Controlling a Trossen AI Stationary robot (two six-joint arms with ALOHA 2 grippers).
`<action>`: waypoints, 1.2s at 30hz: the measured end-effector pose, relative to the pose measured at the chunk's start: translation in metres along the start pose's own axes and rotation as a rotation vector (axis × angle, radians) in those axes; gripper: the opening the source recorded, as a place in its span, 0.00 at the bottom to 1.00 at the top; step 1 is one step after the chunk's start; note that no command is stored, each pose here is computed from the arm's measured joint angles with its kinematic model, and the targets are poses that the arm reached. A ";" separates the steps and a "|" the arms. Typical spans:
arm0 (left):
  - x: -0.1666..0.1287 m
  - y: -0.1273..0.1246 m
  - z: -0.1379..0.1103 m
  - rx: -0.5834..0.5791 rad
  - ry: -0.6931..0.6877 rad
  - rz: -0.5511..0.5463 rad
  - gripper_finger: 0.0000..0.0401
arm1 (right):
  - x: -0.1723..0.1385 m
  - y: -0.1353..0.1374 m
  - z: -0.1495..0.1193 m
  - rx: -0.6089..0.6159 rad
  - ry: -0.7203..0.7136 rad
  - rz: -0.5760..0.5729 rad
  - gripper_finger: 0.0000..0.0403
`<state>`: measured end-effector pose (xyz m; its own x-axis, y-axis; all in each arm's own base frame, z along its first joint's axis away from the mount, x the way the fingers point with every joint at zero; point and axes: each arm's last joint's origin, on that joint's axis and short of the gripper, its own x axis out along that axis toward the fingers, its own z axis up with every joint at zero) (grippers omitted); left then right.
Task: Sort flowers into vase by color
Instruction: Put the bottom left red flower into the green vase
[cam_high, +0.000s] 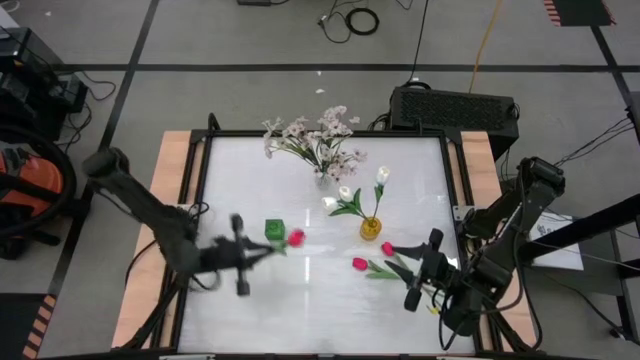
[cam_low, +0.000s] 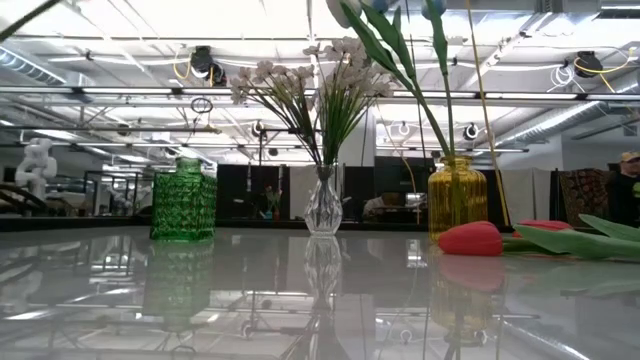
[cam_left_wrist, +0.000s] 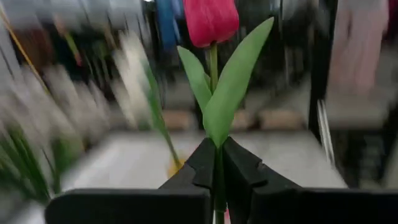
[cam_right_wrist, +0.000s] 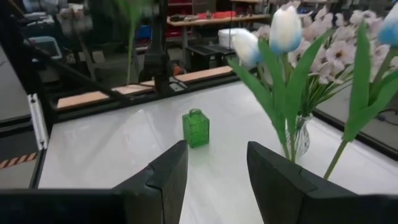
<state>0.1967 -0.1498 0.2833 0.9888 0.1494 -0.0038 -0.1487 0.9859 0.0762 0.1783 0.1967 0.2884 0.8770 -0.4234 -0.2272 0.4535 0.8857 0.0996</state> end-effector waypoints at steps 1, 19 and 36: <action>-0.003 0.007 0.014 0.001 -0.069 0.015 0.05 | 0.001 0.000 0.001 0.000 -0.007 -0.004 0.39; 0.021 0.090 -0.011 -0.058 -0.486 0.150 0.04 | 0.009 0.007 0.009 -0.033 -0.029 0.001 0.39; 0.048 0.112 -0.065 -0.123 -0.446 0.201 0.04 | 0.009 0.006 0.009 -0.033 -0.032 -0.003 0.39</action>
<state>0.2262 -0.0278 0.2268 0.8468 0.3171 0.4271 -0.3109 0.9465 -0.0864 0.1908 0.1967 0.2961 0.8803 -0.4318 -0.1967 0.4514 0.8898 0.0667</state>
